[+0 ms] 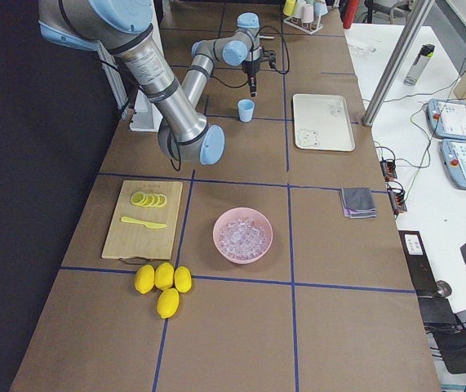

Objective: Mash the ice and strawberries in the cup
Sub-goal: 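Carry the ice cube with the right gripper over the blue cup, then open the right gripper to drop the ice cube into the cup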

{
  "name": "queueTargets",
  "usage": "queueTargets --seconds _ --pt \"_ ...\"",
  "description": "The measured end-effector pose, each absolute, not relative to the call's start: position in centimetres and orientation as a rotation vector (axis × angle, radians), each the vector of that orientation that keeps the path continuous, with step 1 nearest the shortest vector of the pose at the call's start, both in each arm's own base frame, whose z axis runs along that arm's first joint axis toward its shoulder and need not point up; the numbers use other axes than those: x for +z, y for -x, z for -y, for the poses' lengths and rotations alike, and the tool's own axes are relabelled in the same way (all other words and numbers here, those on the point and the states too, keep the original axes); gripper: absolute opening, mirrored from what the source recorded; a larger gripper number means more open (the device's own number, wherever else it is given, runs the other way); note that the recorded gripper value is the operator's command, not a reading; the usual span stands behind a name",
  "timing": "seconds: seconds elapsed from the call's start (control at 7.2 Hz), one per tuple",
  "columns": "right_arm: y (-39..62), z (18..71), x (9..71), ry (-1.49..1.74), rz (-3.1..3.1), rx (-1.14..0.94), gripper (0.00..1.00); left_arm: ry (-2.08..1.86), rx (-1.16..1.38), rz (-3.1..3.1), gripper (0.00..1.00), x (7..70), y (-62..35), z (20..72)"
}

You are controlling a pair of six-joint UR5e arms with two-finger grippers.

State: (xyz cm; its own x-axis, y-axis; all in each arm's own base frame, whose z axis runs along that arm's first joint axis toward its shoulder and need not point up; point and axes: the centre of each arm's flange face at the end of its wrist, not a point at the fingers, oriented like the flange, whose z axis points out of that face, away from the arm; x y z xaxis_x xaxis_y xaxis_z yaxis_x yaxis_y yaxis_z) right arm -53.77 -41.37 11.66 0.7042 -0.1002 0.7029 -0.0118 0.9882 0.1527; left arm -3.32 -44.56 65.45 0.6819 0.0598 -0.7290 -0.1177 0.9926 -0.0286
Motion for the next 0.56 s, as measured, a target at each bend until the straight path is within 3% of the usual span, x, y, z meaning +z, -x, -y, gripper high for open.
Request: queueTargets --seconds 0.28,0.42,0.56 --pt "56.1 40.1 12.4 -0.136 0.756 -0.056 0.39 0.077 0.099 -0.815 1.0 65.6 3.3 44.5" --pt "56.5 39.9 12.6 -0.132 0.75 -0.058 0.73 0.079 0.098 -0.815 1.0 65.7 3.3 44.5" --pt "56.8 39.8 12.7 -0.128 0.749 -0.053 0.99 0.079 0.098 -0.815 1.0 65.7 3.3 44.5"
